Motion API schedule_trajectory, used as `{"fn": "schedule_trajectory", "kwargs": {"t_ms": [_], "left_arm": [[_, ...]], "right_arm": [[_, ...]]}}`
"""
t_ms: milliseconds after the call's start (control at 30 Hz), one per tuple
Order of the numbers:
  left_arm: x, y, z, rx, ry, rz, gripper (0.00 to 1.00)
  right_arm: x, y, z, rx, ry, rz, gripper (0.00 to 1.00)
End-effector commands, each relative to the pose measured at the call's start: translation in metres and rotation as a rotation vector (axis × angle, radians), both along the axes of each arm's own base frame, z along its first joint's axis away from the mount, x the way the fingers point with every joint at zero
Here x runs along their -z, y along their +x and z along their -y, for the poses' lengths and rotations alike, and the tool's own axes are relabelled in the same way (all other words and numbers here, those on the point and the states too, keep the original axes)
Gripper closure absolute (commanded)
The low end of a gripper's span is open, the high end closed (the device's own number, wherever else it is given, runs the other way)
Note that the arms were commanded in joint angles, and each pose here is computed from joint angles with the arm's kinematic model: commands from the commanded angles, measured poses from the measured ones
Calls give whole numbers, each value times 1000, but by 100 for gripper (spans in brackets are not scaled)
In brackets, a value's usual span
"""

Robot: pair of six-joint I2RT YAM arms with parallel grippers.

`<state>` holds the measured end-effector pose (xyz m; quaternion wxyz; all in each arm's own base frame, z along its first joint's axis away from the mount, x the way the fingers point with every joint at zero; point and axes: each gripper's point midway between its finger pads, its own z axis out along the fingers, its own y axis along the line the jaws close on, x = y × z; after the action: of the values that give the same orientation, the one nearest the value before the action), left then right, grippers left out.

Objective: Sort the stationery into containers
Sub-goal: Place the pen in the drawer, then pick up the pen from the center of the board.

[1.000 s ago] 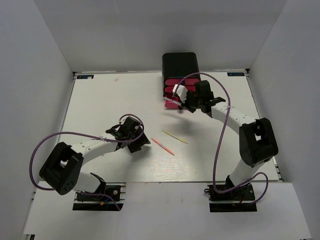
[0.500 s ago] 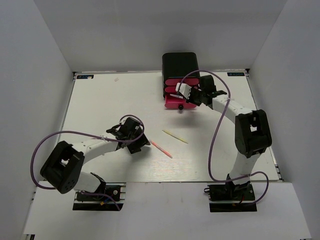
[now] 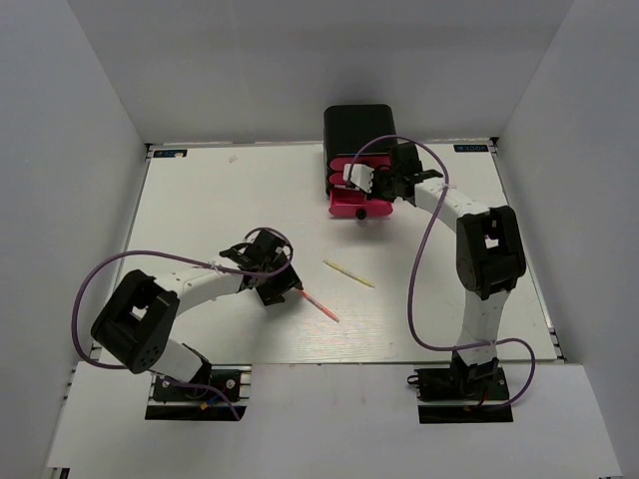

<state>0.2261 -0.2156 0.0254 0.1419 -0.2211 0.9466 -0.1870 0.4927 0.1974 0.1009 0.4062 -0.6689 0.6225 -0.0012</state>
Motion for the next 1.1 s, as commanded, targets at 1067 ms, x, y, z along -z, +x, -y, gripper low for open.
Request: {"fn": "schedule_trajectory", "kwargs": {"t_ms": [1067], "left_arm": [[26,-2,32,-2,99,-273,42]], "right_arm": [[-83,-107,-8,-12,367,-4,65]]}}
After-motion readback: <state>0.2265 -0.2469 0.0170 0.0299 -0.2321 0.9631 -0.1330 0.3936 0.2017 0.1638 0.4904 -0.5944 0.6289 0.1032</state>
